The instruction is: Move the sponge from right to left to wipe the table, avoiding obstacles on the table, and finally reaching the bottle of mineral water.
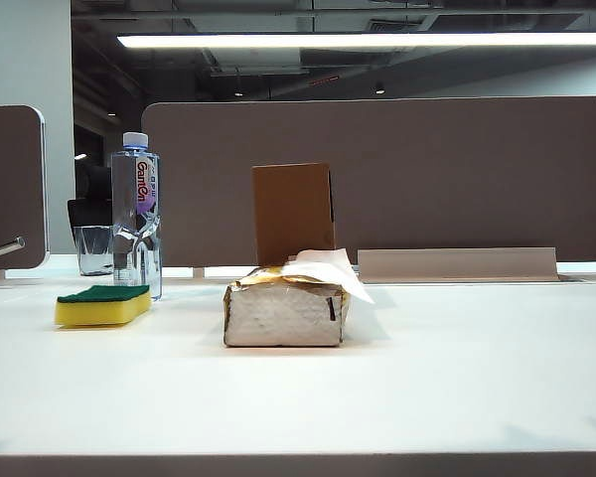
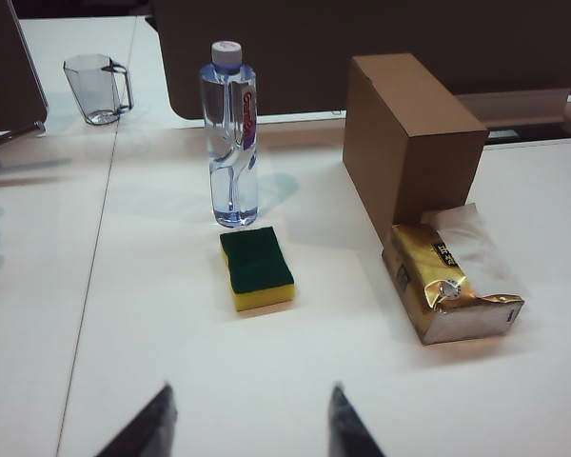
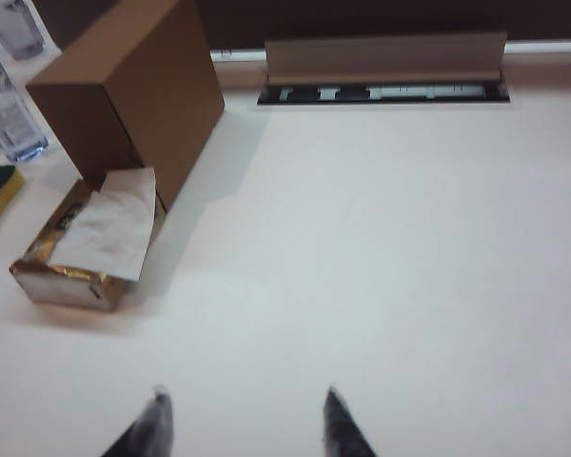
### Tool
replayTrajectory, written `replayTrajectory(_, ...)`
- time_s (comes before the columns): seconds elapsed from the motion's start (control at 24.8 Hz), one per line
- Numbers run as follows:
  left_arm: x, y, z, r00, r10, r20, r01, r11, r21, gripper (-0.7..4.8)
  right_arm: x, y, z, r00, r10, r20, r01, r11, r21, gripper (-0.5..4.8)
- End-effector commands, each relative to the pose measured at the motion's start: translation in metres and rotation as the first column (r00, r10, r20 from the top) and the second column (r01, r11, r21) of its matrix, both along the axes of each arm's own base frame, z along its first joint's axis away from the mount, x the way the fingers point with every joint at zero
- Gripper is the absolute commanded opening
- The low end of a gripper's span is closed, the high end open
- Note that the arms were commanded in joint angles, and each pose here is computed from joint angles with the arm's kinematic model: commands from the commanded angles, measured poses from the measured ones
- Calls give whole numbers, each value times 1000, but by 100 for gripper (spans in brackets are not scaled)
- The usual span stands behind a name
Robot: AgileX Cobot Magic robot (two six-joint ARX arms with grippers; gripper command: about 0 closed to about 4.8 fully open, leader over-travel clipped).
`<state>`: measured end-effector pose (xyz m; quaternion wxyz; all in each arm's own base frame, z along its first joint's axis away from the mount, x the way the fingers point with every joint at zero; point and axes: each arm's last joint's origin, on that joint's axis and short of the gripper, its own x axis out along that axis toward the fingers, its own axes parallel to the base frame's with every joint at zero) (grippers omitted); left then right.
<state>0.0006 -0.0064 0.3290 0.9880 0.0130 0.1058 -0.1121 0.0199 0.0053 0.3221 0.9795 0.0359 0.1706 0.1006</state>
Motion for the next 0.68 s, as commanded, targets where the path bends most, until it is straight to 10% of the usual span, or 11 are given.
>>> replayTrajectory(0.04, 2, 0, -4, 999, 9, 45, -8, 1000, -27, 205, 4, 1, 2, 999, 3, 41, -4, 1000, 10, 196)
replayTrajectory(0.68, 30, 2, -54, 988, 93, 122, -84, 993, -80, 125, 38, 4, -27, 993, -8, 122, 2, 999, 49, 42)
